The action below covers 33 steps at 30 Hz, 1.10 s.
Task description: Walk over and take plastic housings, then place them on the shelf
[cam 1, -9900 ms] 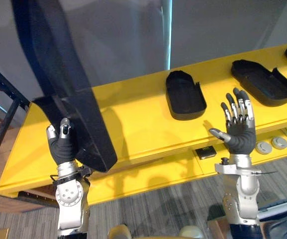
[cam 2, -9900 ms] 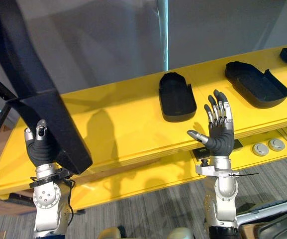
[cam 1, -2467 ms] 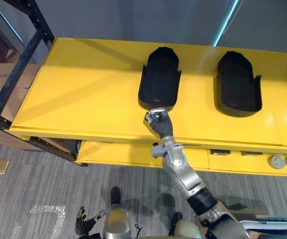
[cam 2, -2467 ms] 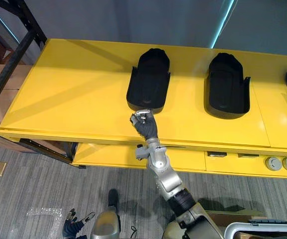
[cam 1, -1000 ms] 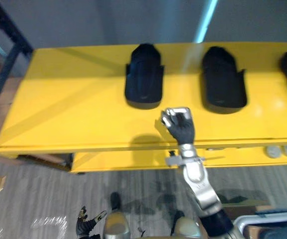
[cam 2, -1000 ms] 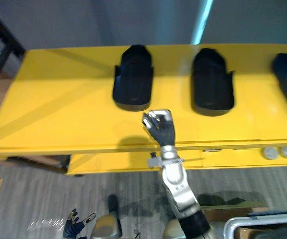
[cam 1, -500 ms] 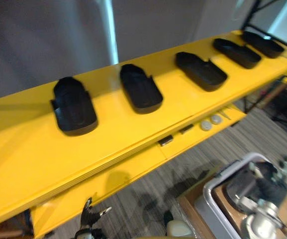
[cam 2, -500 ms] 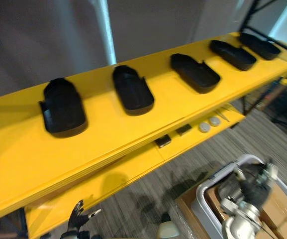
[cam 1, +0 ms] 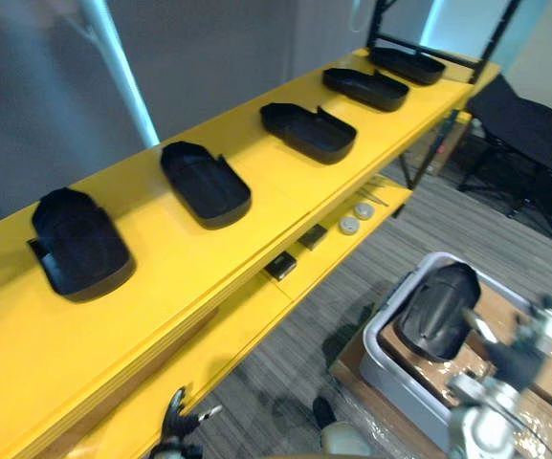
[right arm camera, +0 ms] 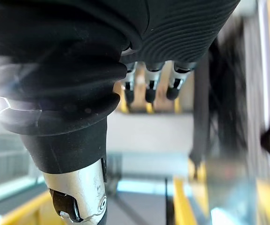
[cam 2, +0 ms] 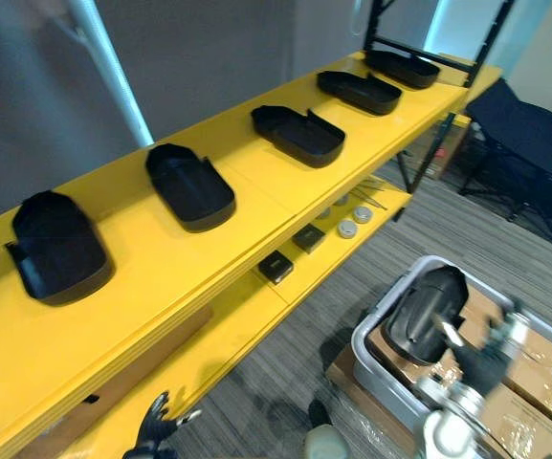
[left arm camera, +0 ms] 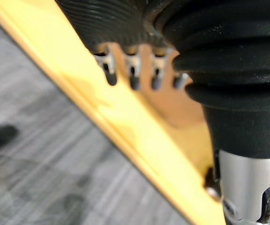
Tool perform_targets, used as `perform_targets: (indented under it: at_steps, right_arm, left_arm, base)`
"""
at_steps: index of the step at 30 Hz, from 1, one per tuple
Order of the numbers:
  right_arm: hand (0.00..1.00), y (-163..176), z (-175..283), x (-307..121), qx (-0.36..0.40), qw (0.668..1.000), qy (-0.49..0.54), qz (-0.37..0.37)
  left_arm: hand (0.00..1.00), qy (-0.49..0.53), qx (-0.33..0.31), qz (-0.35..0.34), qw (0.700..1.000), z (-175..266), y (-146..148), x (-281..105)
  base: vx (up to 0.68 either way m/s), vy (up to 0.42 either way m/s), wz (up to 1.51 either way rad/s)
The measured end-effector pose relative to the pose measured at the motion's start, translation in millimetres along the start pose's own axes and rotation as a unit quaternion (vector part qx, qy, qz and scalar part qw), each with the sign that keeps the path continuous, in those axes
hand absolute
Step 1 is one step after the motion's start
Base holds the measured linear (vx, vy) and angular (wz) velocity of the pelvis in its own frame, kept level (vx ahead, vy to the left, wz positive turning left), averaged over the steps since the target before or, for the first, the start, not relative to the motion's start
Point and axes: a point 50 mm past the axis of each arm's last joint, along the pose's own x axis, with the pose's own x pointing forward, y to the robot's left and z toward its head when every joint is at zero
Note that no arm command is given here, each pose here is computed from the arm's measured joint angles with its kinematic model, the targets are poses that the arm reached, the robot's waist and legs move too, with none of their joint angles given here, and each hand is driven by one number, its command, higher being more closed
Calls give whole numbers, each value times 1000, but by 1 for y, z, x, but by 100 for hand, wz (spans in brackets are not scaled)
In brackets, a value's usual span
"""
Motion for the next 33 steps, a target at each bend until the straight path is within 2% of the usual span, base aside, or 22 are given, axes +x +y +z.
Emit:
perform_targets:
  at_steps: [2, 5, 12, 16, 18, 21, 22, 24, 26, 27, 29, 31, 33]
  right_arm:
    - [0, 13, 0, 10, 8, 999, -4, 33]
    - [0, 20, 2, 16, 21, 999, -2, 43]
    - [0, 18, -19, -24, 30, 995, 91, 18]
    - [0, 11, -12, -42, 55, 993, 101, 13]
    - [0, 9, -8, -45, 93, 991, 93, 6]
    - [0, 22, 0, -44, 124, 990, 66, 13]
    - [0, 37, 2, -43, 134, 989, 60, 32]
    - [0, 57, 1, -42, 138, 987, 59, 62]
    - [0, 66, -7, -38, 117, 989, 68, 65]
    - [0, 65, -12, -31, 93, 991, 72, 63]
    - [0, 60, -12, -22, 73, 993, 64, 60]
    - [0, 59, -16, -28, 68, 992, 80, 68]
    - [0, 57, -18, -24, 53, 990, 91, 95]
  left_arm:
    - [0, 1, -15, 14, 1000, -6, 1, -4]
    - [0, -33, -16, 3, 999, 5, -6, -1]
    - [0, -124, -50, -63, 989, 59, -35, 12]
    - [0, -125, -71, -71, 987, 69, -46, 10]
    - [0, -115, -72, -73, 988, 70, -49, 11]
    - [0, -105, -86, -65, 989, 71, -48, 11]
    - [0, -98, -85, -55, 990, 68, -43, 12]
    - [0, -88, -66, -42, 993, 59, -32, 12]
    - [0, -61, -8, -32, 998, 42, -20, 15]
    - [0, -47, 25, -45, 998, 32, -24, 12]
    - [0, -38, 32, -59, 997, 24, -32, 7]
    - [0, -44, 41, -57, 997, 25, -28, 9]
    - [0, -64, 59, -87, 992, 37, -46, 11]
  base:
    - [95, 117, -103]
    - [17, 125, -40]
    - [-62, 102, -34]
    - [-159, 26, -79]
    - [-99, -39, -56]
    - [4, -144, -41]
    - [30, -195, -47]
    - [24, -376, -45]
    - [30, -460, -57]
    - [79, -423, -71]
    - [68, -449, -57]
    - [47, -380, -26]
    - [102, -476, -37]
